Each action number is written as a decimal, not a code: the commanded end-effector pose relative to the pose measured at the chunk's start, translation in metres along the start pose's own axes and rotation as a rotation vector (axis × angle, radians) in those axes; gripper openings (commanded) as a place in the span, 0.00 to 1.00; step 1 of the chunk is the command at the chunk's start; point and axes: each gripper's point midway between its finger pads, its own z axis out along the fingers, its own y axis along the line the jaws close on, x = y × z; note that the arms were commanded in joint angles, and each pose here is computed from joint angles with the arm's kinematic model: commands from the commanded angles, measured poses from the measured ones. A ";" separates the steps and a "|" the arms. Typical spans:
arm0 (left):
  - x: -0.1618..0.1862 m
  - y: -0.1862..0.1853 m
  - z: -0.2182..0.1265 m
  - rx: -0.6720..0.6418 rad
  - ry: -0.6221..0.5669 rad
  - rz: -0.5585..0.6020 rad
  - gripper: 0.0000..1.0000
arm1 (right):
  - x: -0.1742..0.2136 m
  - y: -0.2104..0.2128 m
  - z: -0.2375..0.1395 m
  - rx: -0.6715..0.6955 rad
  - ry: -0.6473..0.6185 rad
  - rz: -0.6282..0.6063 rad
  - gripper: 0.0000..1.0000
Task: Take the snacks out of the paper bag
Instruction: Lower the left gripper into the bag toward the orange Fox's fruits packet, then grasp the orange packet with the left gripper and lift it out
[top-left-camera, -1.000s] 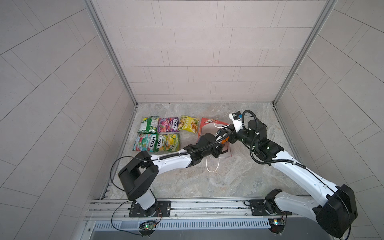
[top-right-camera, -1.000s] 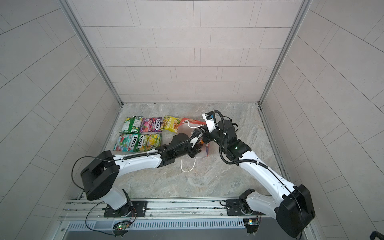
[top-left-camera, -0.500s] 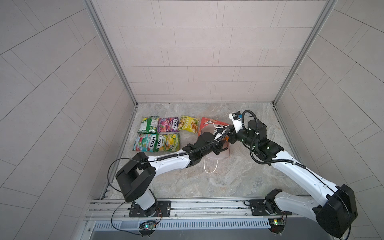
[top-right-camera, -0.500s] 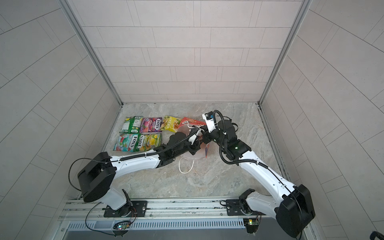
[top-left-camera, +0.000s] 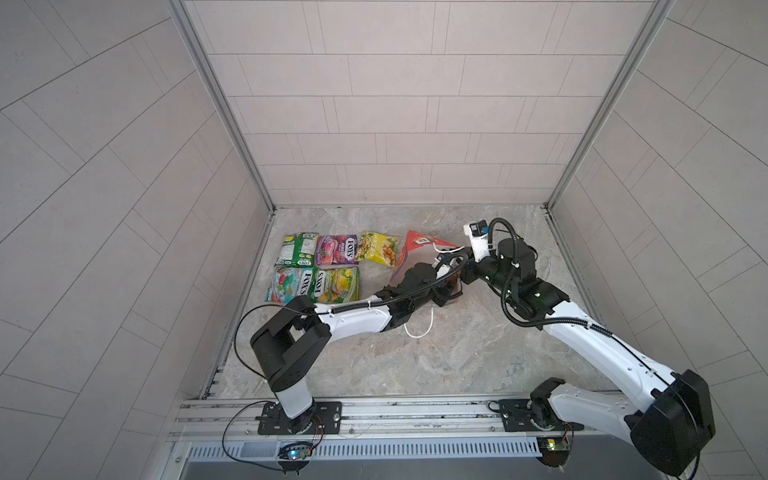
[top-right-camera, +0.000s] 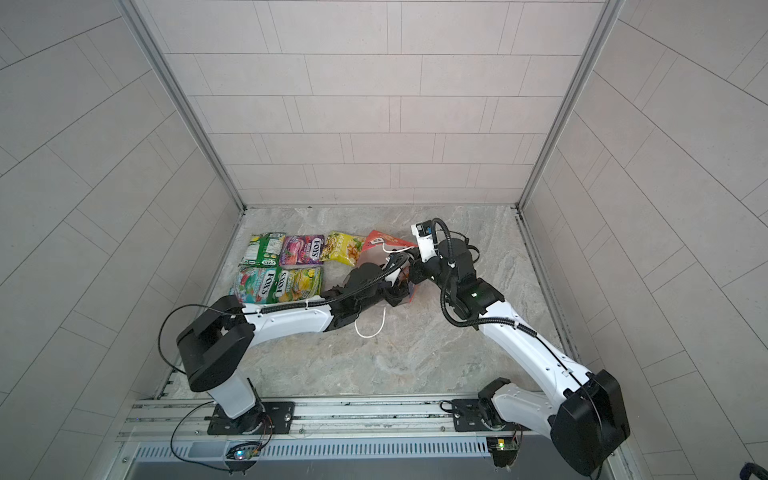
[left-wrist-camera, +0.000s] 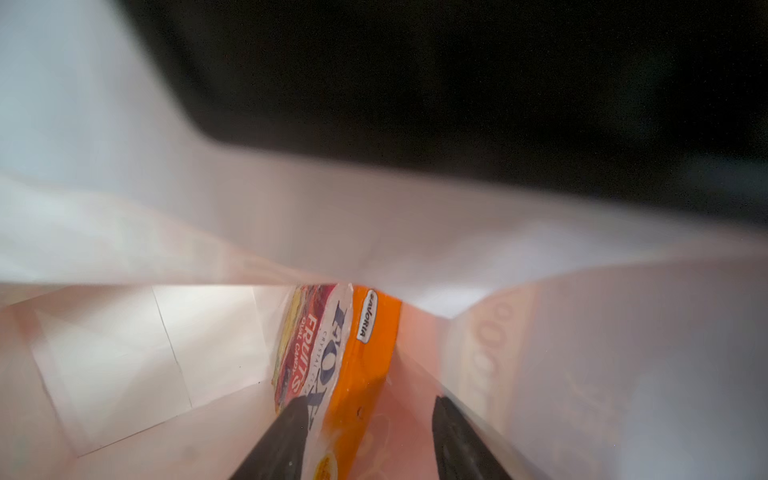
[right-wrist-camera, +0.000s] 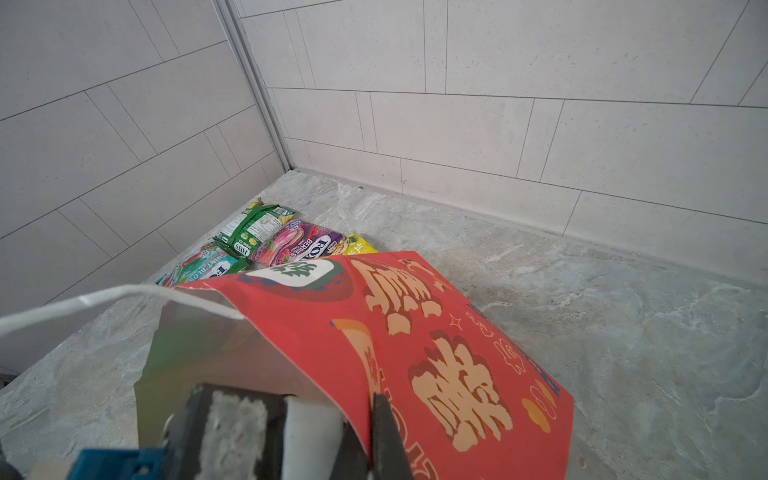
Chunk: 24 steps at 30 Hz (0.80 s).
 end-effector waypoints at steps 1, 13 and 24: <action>0.005 0.003 -0.003 -0.019 -0.006 -0.007 0.55 | -0.011 0.015 -0.009 -0.057 -0.018 0.016 0.00; -0.001 0.008 -0.021 -0.038 -0.047 0.000 0.55 | -0.018 0.012 -0.010 -0.050 -0.036 0.025 0.00; 0.013 0.015 -0.005 -0.087 -0.008 -0.004 0.59 | -0.026 0.015 -0.015 -0.063 -0.062 0.030 0.00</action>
